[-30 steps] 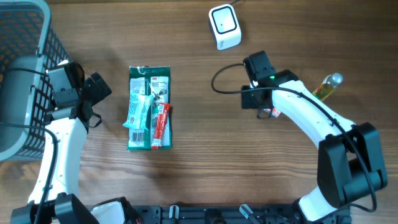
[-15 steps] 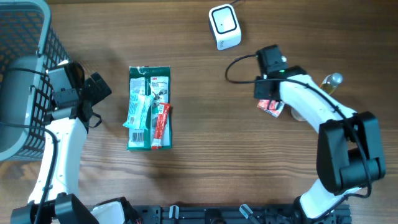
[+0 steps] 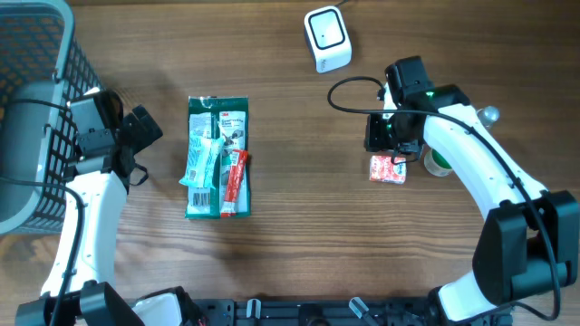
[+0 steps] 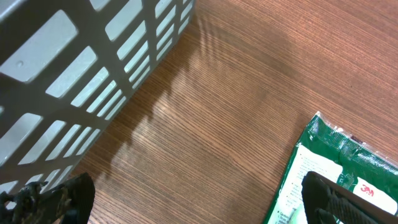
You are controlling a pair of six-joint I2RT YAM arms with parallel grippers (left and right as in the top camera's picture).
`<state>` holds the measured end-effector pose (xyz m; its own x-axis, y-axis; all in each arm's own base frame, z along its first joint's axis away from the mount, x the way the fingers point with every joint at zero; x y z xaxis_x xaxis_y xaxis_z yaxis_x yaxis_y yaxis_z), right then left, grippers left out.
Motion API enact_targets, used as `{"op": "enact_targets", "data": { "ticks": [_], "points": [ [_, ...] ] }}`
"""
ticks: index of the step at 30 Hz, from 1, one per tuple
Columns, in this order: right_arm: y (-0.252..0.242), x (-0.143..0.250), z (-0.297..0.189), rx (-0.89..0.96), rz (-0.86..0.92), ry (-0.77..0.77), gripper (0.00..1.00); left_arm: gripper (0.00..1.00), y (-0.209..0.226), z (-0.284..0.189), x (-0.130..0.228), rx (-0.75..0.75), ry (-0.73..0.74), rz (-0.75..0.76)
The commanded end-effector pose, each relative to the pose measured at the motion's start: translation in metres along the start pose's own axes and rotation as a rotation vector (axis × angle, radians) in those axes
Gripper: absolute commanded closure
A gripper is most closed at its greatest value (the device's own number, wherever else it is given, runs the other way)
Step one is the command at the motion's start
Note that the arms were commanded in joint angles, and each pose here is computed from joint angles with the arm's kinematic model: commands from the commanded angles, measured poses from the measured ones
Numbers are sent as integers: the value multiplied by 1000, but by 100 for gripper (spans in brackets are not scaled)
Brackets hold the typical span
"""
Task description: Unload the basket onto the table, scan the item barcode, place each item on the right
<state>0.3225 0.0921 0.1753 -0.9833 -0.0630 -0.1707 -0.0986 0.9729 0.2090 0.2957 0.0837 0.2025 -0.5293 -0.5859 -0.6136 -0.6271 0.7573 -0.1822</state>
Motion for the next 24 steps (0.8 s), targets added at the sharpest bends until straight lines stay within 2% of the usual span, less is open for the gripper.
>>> {"op": "enact_targets", "data": {
  "ticks": [1,2,4,7,12,14,17,19,20,22,24],
  "points": [
    [17,5,2,-128,-27,23,77,0,-1,-5,-5,13,-19,7],
    [19,7,4,-130,-31,27,86,0,-1,-5,-5,13,-19,7],
    [23,12,15,-134,1,30,93,0,-1,-5,-5,13,-19,7],
    [20,24,36,-128,-11,25,94,0,-1,-5,-5,13,-19,7],
    [-15,35,56,249,149,-51,96,0,-1,-5,-5,13,-19,7],
    [-22,35,56,340,153,-84,95,0,-1,-5,-5,13,-19,7],
    [-30,24,47,473,252,-194,96,0,-1,-5,-5,13,-19,7],
    [-16,4,30,377,246,-232,94,0,-1,-5,-5,13,-19,7],
    [0,-9,16,238,235,-224,87,0,-1,-5,-5,13,-19,7],
    [46,-27,-8,-187,120,-178,69,0,-1,-5,-5,13,-19,7],
    [77,-27,-12,-400,37,-163,68,0,-1,-5,-5,13,-19,7]
  ]
}}
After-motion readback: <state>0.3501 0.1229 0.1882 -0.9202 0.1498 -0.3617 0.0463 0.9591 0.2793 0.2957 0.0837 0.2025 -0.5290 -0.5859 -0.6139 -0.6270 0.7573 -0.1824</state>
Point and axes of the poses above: each gripper's point midway between its finger pads, its own z axis out along the fingers, its own y axis along the line the jaws close on, x = y × z, the point moved 10 cm from there along -z, back along the fingers, and after that the axes turned 8 degrees about -z, right-handed, at the moved point
